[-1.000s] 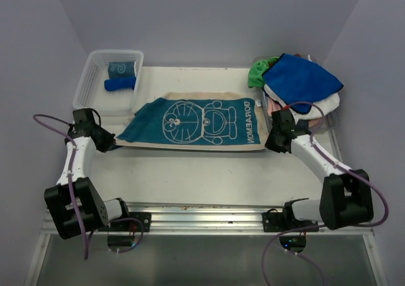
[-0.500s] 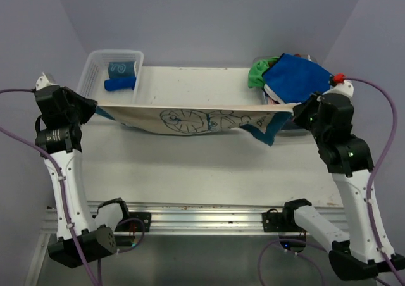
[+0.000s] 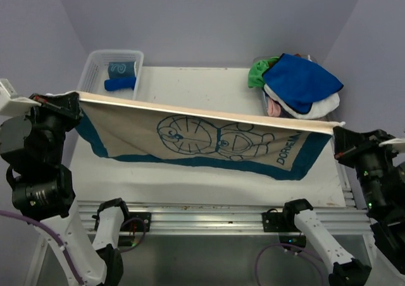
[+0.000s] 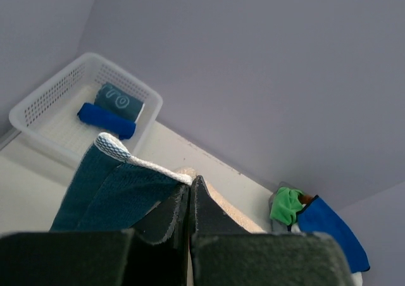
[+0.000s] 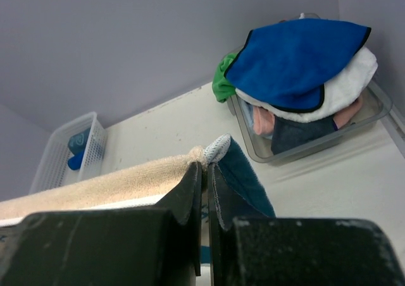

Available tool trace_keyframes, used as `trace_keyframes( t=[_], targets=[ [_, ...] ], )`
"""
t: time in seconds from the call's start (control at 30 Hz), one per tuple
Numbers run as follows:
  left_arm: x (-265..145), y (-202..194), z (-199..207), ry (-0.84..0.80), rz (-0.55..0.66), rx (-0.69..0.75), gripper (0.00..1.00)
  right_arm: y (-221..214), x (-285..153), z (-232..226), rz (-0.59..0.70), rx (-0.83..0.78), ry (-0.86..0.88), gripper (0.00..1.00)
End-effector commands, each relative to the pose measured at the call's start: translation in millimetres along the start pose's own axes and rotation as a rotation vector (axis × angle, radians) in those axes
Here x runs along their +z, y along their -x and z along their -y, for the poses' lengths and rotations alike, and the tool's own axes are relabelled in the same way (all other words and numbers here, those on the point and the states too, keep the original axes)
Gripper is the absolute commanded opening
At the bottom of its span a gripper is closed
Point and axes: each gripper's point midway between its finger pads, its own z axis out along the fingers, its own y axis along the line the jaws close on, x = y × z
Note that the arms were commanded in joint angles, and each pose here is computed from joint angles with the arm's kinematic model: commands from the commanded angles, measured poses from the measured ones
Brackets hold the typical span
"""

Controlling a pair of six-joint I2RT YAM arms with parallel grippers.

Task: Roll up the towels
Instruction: Flatten the towel

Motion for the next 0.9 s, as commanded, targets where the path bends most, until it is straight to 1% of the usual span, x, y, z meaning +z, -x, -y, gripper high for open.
trace_keyframes(
  t=[0.0,0.17,0.27,0.37,0.4,0.47,0.5,0.53,0.57,0.6,0.67,0.7,0.73,0.77,0.8,0.83,0.87],
  targets=[
    [-31.8,29.3,5.9,0.027,0.118,0.058,0.0,8.3,-29.0,19.1,0.023,-0.039,-0.056,0.0],
    [-59.0,42.1,13.9,0.011,0.186,0.061,0.0,18.8,-58.0,22.3,0.048,-0.035,-0.036,0.0],
    [-62.2,44.9,10.3,0.031,0.205,0.063,0.0,14.5,-63.7,23.4,0.031,-0.03,-0.029,0.0],
    [-59.1,40.0,4.7,0.045,0.194,0.07,0.0,-0.2,-52.9,23.8,-0.013,-0.024,-0.036,0.0],
    [-49.4,30.1,-3.4,0.062,0.164,0.074,0.0,-16.1,-39.6,27.2,-0.062,-0.037,-0.058,0.0],
    [-33.0,17.7,-14.9,0.087,0.125,0.082,0.0,-28.5,-22.2,25.8,-0.086,-0.035,-0.061,0.0],
    [-15.7,-2.9,-29.4,0.116,0.058,0.08,0.0,-48.1,-1.1,27.9,-0.133,-0.047,-0.081,0.0],
    [-5.1,-11.0,-35.2,0.121,0.035,0.082,0.0,-58.2,9.9,28.3,-0.156,-0.05,-0.087,0.0],
    [18.2,-40.8,-53.9,0.153,-0.066,0.073,0.0,-70.5,24.7,30.2,-0.188,-0.06,-0.106,0.0],
    [28.9,-55.8,-61.8,0.161,-0.114,0.067,0.0,-96.7,42.0,37.2,-0.258,-0.079,-0.138,0.0],
    [54.1,-82.6,-72.3,0.145,-0.194,0.055,0.0,-112.3,68.7,35.2,-0.279,-0.081,-0.144,0.0],
    [72.6,-118.8,-92.7,0.174,-0.305,0.03,0.0,-141.7,88.5,45.1,-0.355,-0.107,-0.19,0.0],
    [86.0,-129.4,-98.6,0.171,-0.325,0.016,0.0,-144.9,106.6,42.3,-0.335,-0.104,-0.187,0.0],
    [102.4,-153.4,-114.7,0.204,-0.4,-0.009,0.0,-155.9,118.7,43.6,-0.355,-0.11,-0.195,0.0],
    [109.8,-173.9,-130.1,0.239,-0.45,-0.021,0.0,-176.3,144.7,48.8,-0.387,-0.13,-0.227,0.0],
    [119.9,-182.3,-137.1,0.254,-0.467,-0.031,0.0,-184.2,156.9,53.8,-0.395,-0.143,-0.257,0.0],
    [130.4,-200.7,-152.4,0.298,-0.524,-0.044,0.0,-193.4,169.4,59.0,-0.411,-0.162,-0.289,0.0]
  ],
)
